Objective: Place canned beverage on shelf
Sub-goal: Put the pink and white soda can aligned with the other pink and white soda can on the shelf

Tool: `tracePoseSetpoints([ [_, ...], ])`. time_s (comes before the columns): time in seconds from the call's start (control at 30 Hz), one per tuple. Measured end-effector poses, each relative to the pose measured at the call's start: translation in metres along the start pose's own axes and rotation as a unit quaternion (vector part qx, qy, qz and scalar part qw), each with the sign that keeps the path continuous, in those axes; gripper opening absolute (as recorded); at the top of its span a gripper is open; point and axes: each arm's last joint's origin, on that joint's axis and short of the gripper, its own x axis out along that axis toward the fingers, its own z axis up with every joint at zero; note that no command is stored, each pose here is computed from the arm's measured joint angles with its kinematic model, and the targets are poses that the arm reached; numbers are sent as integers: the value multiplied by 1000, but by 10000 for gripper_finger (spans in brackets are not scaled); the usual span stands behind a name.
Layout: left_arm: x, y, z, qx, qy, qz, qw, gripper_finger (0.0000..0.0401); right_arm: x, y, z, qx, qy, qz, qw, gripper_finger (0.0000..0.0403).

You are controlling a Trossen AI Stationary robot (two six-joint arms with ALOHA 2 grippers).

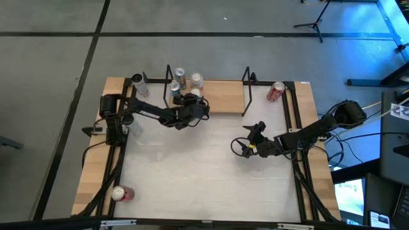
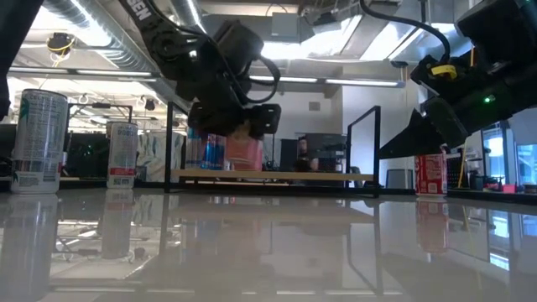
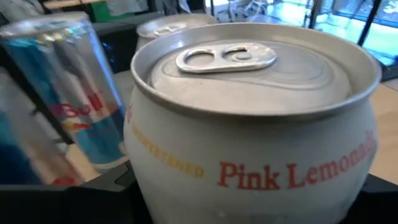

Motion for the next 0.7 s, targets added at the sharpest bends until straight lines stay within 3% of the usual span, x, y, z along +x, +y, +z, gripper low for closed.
tracePoseSetpoints([
  [0.7, 18, 10, 2, -1, 30, -24, 999, 271, 0, 0, 0, 0, 0, 0, 1000, 367],
])
